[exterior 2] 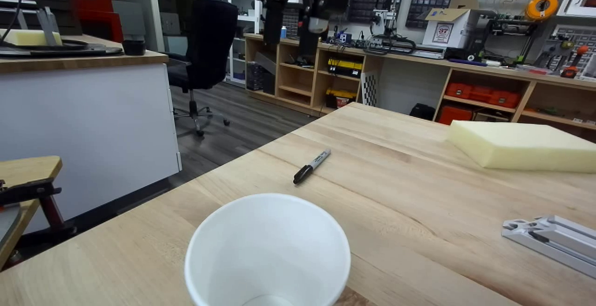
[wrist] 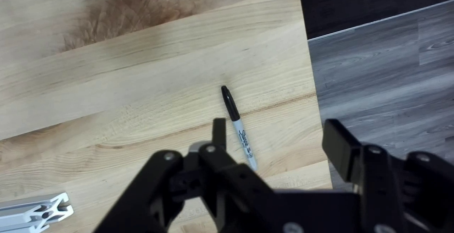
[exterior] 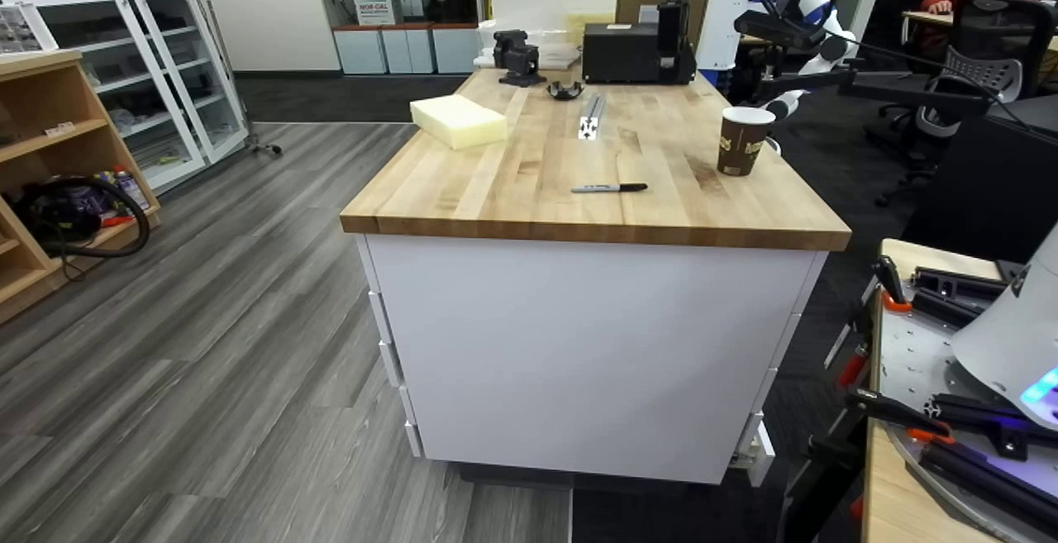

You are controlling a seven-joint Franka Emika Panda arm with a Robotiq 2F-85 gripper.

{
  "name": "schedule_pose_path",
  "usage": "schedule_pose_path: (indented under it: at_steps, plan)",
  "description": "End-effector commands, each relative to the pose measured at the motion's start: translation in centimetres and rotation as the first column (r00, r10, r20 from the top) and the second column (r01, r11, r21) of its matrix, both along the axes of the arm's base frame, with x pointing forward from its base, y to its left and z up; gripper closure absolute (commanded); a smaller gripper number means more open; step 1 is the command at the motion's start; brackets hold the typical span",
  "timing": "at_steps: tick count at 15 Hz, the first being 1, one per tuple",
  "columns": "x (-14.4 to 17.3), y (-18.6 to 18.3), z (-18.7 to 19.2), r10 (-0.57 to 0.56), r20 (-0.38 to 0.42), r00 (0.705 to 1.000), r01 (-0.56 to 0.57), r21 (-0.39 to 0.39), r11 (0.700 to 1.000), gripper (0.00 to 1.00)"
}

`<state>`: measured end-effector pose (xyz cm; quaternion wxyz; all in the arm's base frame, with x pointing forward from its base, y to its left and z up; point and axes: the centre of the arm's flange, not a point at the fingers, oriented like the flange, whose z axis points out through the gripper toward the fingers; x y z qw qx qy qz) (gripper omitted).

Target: Take the pen out of the cup and put it on the counter

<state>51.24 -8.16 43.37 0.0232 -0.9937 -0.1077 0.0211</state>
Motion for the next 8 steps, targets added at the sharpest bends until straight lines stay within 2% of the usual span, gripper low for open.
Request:
schedule_pose_path:
  at_steps: [1,2,8]
  plan:
    - [-0.02,0.01,-0.05,0.000,-0.001,1.000,0.000,0.000,1.000,0.23]
    - [-0.03,0.02,-0.06,0.000,-0.001,1.000,0.000,0.000,1.000,0.19]
    - [-0.03,0.02,-0.07,0.001,0.000,1.000,-0.001,0.000,1.000,0.19]
